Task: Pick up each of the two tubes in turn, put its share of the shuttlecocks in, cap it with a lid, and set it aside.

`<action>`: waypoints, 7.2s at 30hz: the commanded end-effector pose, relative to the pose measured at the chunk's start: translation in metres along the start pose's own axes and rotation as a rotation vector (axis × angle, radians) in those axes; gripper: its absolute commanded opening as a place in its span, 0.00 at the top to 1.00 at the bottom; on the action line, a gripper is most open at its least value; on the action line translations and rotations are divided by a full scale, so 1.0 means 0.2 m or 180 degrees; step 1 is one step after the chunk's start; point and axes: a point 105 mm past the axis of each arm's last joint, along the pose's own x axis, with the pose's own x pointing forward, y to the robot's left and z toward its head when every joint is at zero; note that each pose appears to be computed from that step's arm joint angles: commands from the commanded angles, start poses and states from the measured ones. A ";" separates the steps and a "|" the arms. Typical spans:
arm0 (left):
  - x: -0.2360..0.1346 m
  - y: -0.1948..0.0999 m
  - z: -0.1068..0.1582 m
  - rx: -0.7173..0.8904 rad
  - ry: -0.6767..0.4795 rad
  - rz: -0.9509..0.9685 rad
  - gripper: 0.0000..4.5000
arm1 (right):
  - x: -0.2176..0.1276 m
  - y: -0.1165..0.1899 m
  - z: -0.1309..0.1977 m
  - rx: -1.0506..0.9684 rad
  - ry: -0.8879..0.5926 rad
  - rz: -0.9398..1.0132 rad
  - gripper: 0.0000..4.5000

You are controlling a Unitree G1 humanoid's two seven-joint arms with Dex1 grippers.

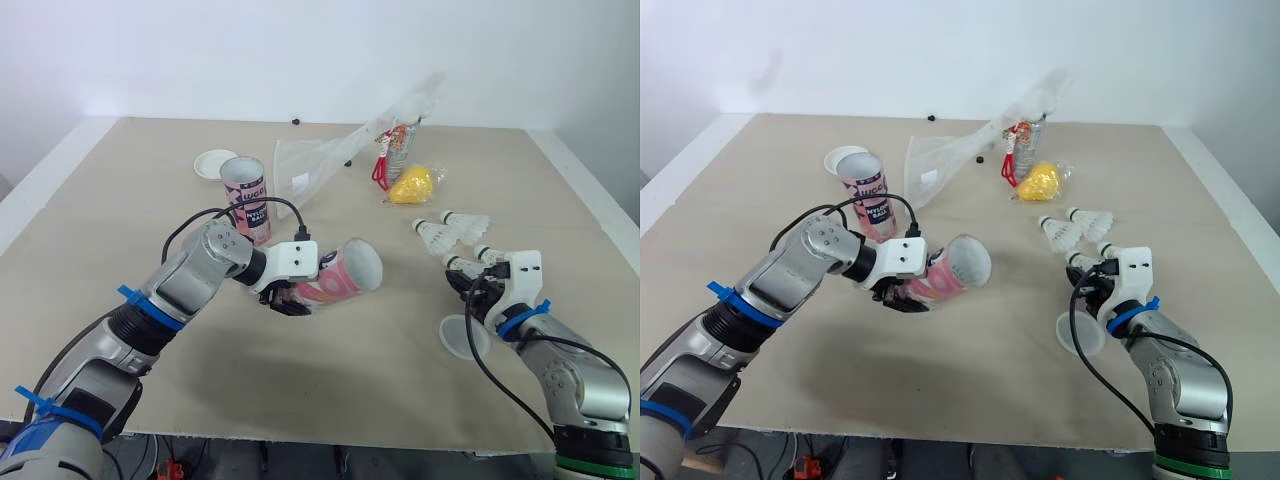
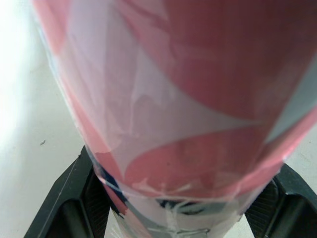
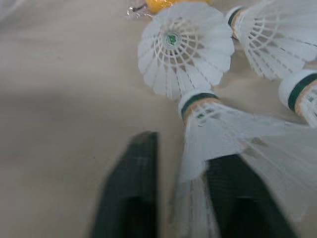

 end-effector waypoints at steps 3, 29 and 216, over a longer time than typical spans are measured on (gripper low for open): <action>-0.02 0.01 -0.02 0.0005 0.0036 0.0078 0.31 | 0.01 0.03 0.07 -0.0130 -0.0120 0.0026 0.98; -0.01 0.02 -0.03 -0.0133 0.0012 -0.0028 0.31 | -0.44 0.66 0.65 -0.3527 -0.0637 0.2722 0.98; 0.33 -0.19 0.04 -0.0555 -0.1846 -0.0018 0.31 | -0.16 -0.06 0.00 -0.2345 0.2067 0.2469 0.93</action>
